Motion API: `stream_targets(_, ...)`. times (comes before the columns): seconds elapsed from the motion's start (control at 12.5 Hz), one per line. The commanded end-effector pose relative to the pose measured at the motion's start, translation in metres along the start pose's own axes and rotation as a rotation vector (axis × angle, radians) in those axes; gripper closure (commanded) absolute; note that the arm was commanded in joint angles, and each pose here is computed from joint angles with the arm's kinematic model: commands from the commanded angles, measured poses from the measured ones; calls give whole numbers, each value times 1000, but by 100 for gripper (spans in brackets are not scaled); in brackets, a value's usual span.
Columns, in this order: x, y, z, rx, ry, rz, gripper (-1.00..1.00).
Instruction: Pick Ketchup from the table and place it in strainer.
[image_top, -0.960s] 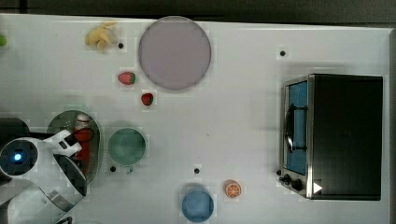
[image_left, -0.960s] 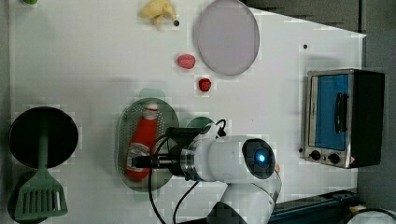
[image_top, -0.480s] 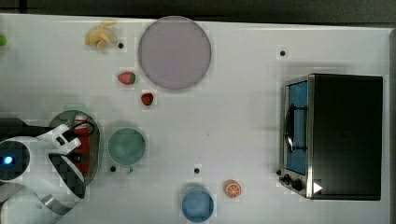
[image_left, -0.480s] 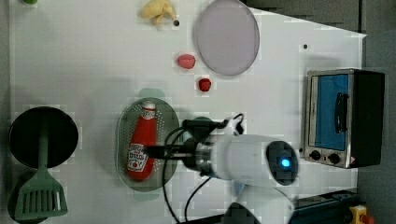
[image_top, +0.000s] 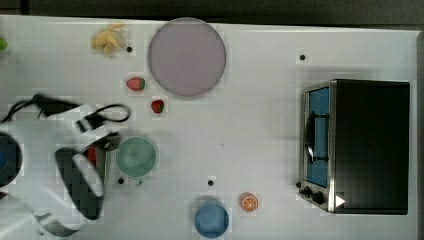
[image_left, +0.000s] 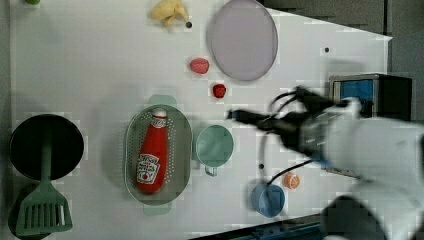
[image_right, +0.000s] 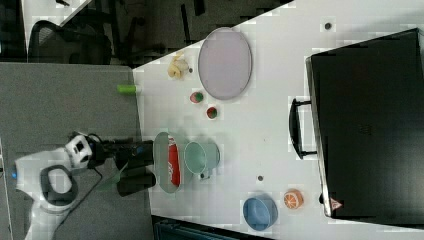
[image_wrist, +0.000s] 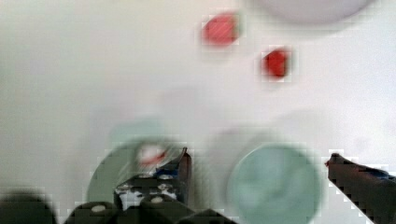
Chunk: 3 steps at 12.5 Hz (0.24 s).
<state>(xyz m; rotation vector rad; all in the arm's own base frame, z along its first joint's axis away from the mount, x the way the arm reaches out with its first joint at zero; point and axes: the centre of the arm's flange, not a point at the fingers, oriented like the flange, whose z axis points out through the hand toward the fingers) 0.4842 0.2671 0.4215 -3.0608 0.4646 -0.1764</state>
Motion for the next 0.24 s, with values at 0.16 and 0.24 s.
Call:
stream_targets(0.16, 93, 136, -52, -93, -2, 364, -100)
stream_targets(0.24, 107, 161, -70, -104, -6, 412, -100)
